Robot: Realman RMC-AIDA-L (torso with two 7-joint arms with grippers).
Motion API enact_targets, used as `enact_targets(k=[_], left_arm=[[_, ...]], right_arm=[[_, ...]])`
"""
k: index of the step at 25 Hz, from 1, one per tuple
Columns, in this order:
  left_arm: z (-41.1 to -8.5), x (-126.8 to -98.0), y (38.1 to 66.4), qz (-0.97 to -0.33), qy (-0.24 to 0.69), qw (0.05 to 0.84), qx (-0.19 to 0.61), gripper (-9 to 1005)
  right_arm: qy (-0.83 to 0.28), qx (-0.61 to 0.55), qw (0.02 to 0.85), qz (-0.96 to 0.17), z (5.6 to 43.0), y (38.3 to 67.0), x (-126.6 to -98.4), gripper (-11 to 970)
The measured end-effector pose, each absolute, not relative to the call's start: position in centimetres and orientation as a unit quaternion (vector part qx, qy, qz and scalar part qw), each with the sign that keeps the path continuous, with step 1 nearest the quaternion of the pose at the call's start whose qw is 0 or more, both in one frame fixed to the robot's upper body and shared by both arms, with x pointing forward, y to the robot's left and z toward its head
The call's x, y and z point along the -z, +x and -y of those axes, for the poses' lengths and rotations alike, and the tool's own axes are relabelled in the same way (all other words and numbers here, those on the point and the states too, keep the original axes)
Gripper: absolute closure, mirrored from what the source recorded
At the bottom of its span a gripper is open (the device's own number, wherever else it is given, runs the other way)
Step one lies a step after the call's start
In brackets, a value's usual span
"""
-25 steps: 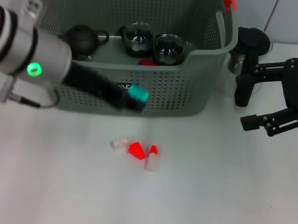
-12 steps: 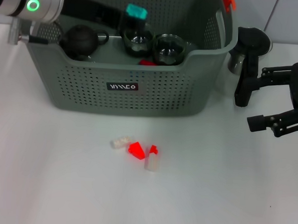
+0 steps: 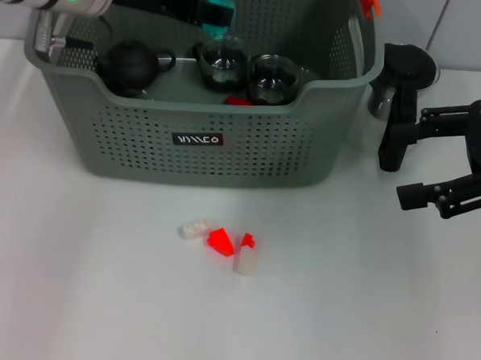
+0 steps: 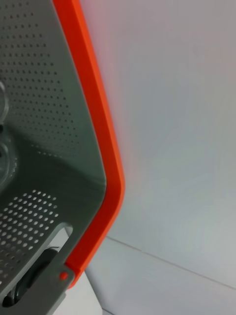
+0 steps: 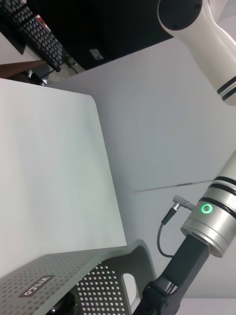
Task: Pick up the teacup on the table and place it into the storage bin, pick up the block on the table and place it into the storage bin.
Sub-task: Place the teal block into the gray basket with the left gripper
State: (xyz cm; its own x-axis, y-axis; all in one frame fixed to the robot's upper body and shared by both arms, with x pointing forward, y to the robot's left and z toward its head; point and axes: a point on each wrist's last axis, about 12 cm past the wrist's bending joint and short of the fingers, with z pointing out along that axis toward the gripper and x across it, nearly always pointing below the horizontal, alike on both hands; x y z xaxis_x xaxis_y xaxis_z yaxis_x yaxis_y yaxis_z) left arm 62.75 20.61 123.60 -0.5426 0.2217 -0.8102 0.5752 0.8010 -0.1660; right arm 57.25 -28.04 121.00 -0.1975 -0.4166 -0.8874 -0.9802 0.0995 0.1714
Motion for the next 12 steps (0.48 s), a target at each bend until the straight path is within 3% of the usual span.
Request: enact_targets(k=[7, 12], left_arm=[[-20.9, -123.6, 62.8, -0.854, 0.232, 0.422, 0.198, 452], [-21.2, -123.9, 61.8, -0.850, 0.243, 0.427, 0.192, 219]], right_arm=[[-0.535, -0.408, 0.346, -0.654, 27.8, 57.5, -121.2, 18], [-0.535, -0.409, 0.346, -0.653, 27.7, 57.5, -121.3, 17]])
